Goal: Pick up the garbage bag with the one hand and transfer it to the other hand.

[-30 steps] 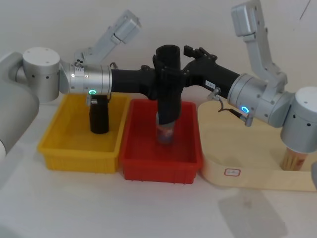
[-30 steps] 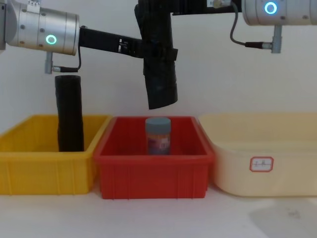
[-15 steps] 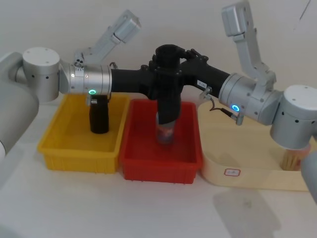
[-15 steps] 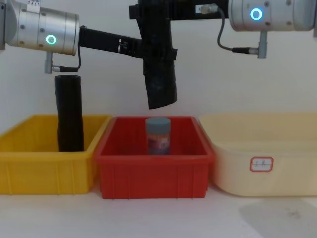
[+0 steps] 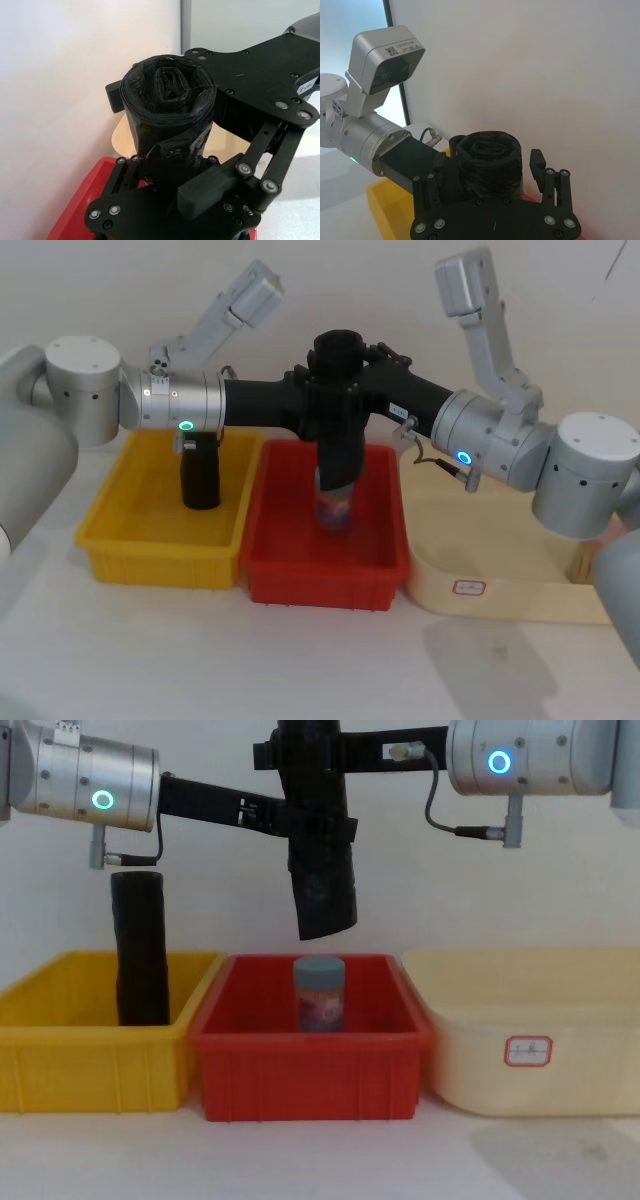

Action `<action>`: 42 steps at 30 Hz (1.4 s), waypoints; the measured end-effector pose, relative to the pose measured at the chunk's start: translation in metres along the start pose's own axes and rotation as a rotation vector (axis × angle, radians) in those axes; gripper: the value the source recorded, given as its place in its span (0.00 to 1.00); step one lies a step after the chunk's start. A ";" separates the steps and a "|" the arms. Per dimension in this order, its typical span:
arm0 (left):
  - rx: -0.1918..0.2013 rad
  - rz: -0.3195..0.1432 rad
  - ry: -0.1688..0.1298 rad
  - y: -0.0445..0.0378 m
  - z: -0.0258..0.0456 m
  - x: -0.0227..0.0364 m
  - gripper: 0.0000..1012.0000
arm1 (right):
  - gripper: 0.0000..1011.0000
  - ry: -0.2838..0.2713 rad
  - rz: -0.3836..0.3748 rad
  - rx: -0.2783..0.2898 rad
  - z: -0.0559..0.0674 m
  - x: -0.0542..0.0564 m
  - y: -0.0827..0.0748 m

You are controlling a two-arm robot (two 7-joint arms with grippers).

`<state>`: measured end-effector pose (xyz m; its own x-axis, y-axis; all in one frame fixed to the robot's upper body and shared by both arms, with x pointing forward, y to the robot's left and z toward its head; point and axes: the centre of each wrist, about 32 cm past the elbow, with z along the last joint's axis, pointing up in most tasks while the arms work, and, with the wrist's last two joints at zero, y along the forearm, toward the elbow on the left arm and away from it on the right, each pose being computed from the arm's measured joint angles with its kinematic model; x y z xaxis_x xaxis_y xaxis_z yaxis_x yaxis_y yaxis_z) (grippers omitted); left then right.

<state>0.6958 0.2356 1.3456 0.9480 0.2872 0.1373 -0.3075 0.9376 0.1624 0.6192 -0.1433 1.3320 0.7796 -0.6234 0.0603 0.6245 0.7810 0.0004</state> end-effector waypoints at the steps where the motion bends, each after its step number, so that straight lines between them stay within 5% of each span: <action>1: 0.000 0.000 0.000 0.0000 0.0000 0.0000 0.39 | 0.99 -0.001 0.000 0.000 0.000 0.000 0.001; 27: 0.001 0.002 0.000 0.0005 0.0000 0.0001 0.39 | 0.97 -0.045 0.004 -0.024 0.006 -0.002 0.015; 42: 0.000 0.001 0.000 0.0002 0.0000 0.0001 0.39 | 0.59 -0.054 0.001 -0.027 0.007 -0.002 0.017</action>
<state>0.6958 0.2358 1.3457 0.9475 0.2884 0.1378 -0.3089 0.9371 0.1626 0.6274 -0.1286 1.3390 0.7772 -0.6189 0.1138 0.6250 0.7802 -0.0262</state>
